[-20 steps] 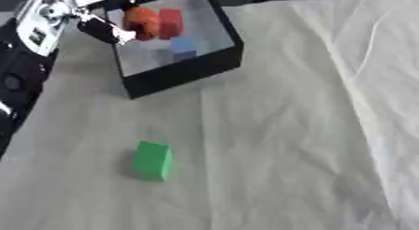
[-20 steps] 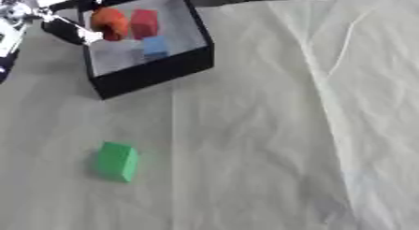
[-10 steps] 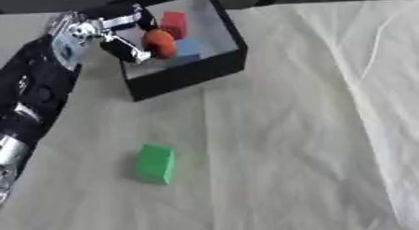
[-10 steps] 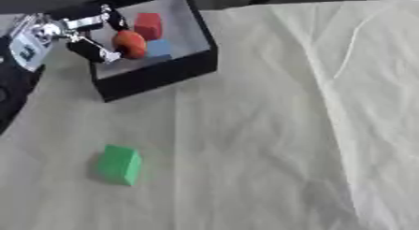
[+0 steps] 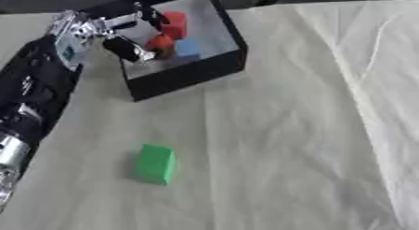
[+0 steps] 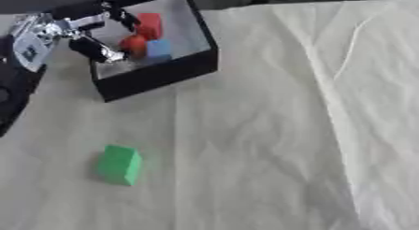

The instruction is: Pick up objects on the table and place them in the box.

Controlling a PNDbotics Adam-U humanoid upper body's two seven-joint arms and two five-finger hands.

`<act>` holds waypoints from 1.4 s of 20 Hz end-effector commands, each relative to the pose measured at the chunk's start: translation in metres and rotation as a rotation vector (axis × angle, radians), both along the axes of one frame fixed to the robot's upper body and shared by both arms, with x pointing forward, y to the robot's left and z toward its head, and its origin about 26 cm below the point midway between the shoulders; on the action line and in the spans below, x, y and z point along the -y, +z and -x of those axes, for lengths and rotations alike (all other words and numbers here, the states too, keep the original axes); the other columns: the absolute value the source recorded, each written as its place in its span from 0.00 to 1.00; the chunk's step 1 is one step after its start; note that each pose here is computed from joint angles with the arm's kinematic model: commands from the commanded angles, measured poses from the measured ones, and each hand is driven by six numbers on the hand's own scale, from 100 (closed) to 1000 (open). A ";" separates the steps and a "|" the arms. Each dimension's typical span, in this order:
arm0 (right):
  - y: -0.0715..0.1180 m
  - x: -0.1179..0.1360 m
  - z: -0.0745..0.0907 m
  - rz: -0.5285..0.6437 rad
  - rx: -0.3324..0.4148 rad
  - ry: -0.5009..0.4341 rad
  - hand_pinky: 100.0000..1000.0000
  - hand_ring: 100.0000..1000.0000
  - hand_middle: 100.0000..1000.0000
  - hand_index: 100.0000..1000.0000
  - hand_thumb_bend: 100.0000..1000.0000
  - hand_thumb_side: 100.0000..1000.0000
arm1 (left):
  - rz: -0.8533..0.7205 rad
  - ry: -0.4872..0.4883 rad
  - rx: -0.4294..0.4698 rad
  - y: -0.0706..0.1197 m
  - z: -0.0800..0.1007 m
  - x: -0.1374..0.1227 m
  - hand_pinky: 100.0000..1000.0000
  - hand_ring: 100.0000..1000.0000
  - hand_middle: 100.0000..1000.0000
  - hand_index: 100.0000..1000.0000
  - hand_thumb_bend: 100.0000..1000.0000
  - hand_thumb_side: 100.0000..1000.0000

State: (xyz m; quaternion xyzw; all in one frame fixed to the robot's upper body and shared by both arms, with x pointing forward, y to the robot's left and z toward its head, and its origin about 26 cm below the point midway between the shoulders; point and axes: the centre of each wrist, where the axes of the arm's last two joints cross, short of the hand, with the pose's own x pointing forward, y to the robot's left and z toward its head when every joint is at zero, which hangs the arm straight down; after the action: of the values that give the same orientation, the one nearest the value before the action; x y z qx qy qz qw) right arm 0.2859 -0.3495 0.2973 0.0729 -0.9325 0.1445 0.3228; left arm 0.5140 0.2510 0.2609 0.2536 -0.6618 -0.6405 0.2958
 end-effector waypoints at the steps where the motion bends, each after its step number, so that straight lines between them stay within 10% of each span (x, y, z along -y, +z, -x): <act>1: 0.009 0.002 0.006 0.030 0.029 -0.018 1.00 0.76 0.63 0.77 0.00 0.47 | 0.074 -0.020 0.057 0.027 0.006 -0.002 0.85 0.74 0.60 0.84 0.00 0.12; 4: 0.006 0.005 0.007 0.035 0.019 -0.035 1.00 0.76 0.63 0.77 0.00 0.46 | 0.144 -0.090 0.075 0.042 0.016 -0.001 0.84 0.74 0.59 0.84 0.00 0.22; 5: 0.005 0.006 0.008 0.036 0.015 -0.039 1.00 0.76 0.63 0.77 0.00 0.47 | 0.160 -0.115 0.081 0.048 0.021 -0.001 0.84 0.73 0.59 0.84 0.00 0.09; 15: -0.003 0.012 0.010 0.040 -0.009 -0.072 1.00 0.76 0.64 0.77 0.00 0.47 | 0.166 -0.281 0.043 0.075 0.076 -0.002 0.84 0.74 0.61 0.83 0.00 0.01; 28: -0.011 0.015 0.011 0.050 -0.036 -0.099 1.00 0.76 0.64 0.77 0.00 0.47 | 0.145 -0.354 -0.113 0.033 0.147 0.016 0.83 0.73 0.67 0.84 0.00 0.18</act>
State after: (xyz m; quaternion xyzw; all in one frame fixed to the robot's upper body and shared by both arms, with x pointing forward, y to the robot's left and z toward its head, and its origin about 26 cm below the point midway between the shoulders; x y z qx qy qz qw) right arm 0.2793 -0.3644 0.2747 0.0345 -0.9230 0.1333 0.3594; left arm 0.3751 0.2334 0.2812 0.0602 -0.7261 -0.6404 0.2431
